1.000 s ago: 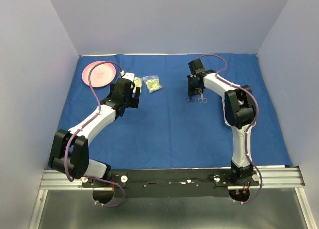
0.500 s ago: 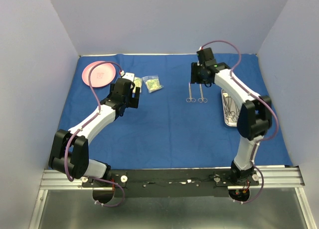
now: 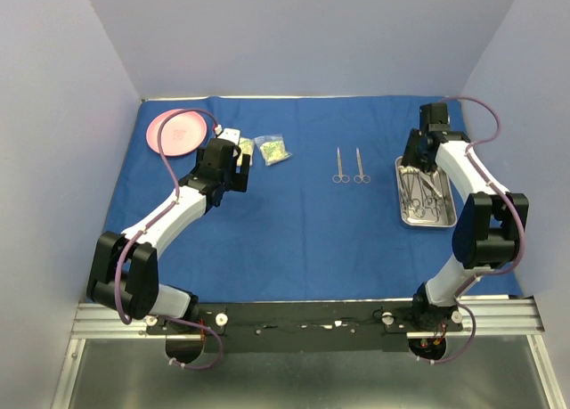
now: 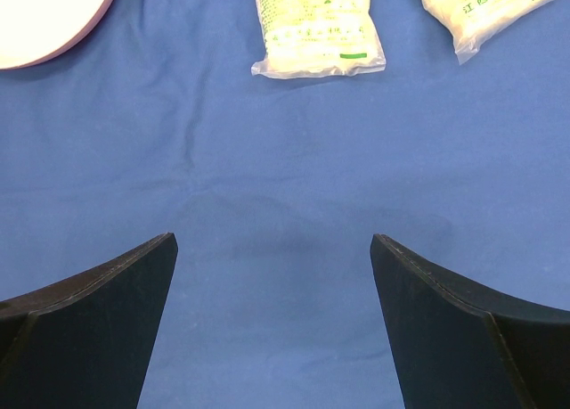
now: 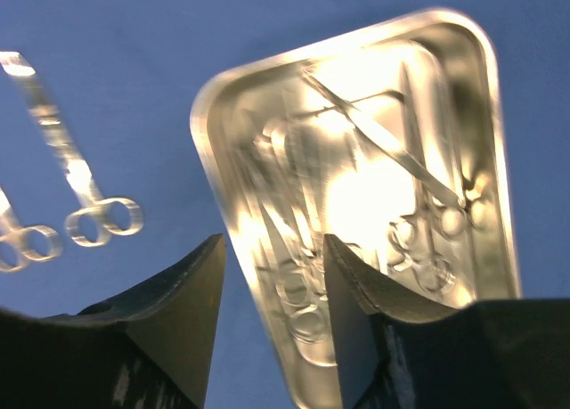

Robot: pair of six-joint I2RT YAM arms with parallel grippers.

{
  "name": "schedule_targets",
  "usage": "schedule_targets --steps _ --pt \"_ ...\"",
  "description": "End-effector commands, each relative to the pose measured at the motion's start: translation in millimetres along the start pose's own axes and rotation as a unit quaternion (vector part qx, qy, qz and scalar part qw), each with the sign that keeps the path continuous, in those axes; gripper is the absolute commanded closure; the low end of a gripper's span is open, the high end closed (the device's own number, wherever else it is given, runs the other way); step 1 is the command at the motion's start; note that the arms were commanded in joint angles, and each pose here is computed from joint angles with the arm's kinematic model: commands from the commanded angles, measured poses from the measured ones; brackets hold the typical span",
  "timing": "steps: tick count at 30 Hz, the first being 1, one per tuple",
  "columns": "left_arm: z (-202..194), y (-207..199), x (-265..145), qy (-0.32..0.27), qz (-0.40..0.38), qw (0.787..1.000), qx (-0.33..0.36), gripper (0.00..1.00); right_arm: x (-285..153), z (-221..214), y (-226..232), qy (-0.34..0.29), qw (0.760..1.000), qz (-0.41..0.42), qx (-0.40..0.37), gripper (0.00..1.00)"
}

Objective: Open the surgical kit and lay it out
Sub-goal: Pick up the medical item from the container.

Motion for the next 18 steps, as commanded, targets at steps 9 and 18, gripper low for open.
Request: schedule_targets --steps 9,18 --pt "10 1 -5 -0.013 0.0 1.0 -0.001 0.01 51 -7 -25 0.06 0.997 -0.006 0.04 0.6" --pt "9 1 -4 -0.011 0.001 1.0 0.0 0.01 79 -15 -30 0.096 0.995 -0.017 0.026 0.73"
Point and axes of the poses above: each gripper's point midway between its finger pads, its own x axis out along the fingers, its own y axis along the line the jaws close on, z = x × y, the point moved 6 cm from there along -x, back along the fingers, and after that the axes turned 9 degrees about x, right-handed, at the moved point
